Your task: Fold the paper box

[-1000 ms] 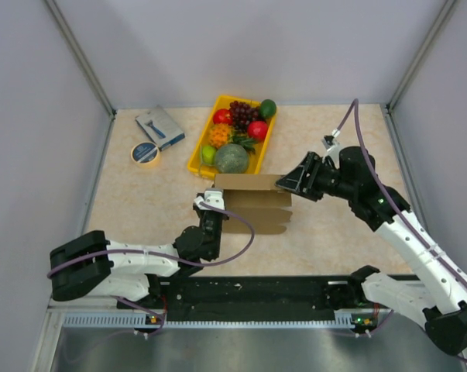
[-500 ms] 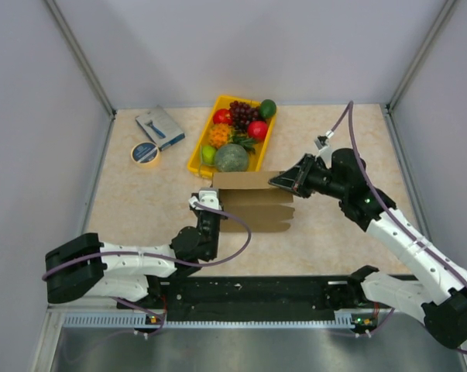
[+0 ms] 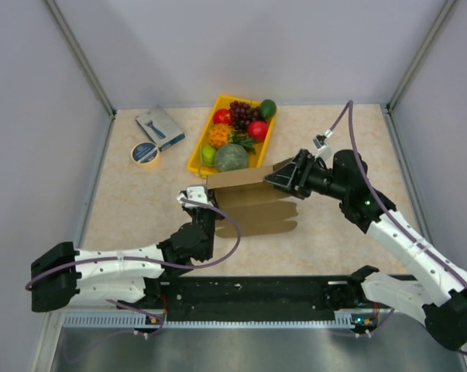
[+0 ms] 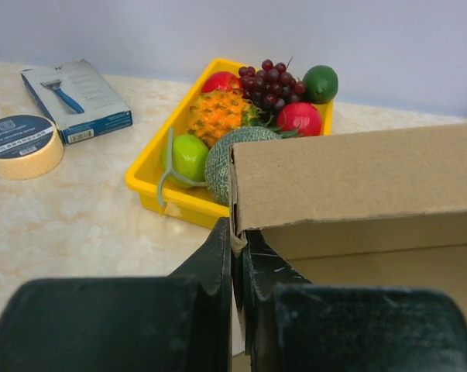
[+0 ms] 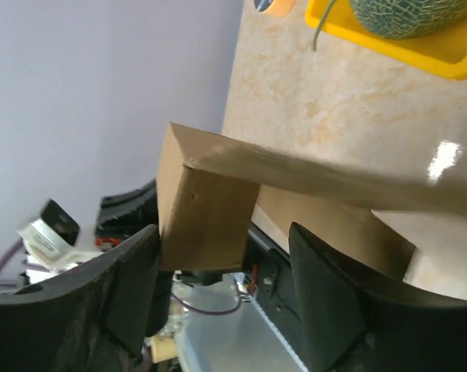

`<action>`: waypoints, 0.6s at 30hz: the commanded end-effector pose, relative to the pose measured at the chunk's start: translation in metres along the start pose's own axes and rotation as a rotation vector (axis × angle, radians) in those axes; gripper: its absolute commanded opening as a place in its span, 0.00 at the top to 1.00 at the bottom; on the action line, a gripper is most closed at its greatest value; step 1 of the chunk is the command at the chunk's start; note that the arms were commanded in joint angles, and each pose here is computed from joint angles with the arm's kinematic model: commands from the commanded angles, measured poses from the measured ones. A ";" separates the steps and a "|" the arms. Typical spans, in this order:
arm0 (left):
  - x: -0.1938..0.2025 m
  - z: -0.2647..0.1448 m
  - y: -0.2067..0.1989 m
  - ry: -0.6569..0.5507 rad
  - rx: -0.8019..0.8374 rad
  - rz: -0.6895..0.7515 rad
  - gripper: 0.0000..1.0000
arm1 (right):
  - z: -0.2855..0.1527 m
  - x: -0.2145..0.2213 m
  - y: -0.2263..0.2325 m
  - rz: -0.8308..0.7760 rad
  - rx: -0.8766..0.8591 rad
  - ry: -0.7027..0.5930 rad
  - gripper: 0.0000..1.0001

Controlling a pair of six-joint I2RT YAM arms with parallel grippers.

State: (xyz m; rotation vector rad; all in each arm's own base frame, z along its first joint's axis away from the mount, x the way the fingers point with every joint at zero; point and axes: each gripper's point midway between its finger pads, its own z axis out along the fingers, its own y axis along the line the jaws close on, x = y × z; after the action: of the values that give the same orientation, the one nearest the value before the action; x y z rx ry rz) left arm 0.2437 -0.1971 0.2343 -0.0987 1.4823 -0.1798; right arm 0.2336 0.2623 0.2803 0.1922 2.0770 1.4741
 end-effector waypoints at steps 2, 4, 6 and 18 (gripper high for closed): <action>-0.026 0.002 -0.003 0.042 -0.083 -0.149 1.00 | -0.047 -0.001 0.002 -0.283 0.108 -0.030 0.28; -0.030 0.001 0.004 0.059 -0.116 -0.140 1.00 | -0.074 0.005 -0.003 -0.364 0.148 -0.054 0.27; -0.039 0.001 0.003 0.068 -0.106 -0.195 1.00 | -0.096 0.010 0.001 -0.409 0.117 -0.111 0.24; -0.064 0.004 0.005 0.063 -0.124 -0.106 1.00 | -0.074 -0.031 0.018 -0.460 0.198 -0.224 0.53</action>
State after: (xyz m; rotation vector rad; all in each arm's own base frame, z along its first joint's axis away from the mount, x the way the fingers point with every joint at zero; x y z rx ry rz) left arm 0.2409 -0.1848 0.2799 -0.2606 1.5626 -0.2130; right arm 0.1991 0.1903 0.3002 -0.0466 1.9671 0.9972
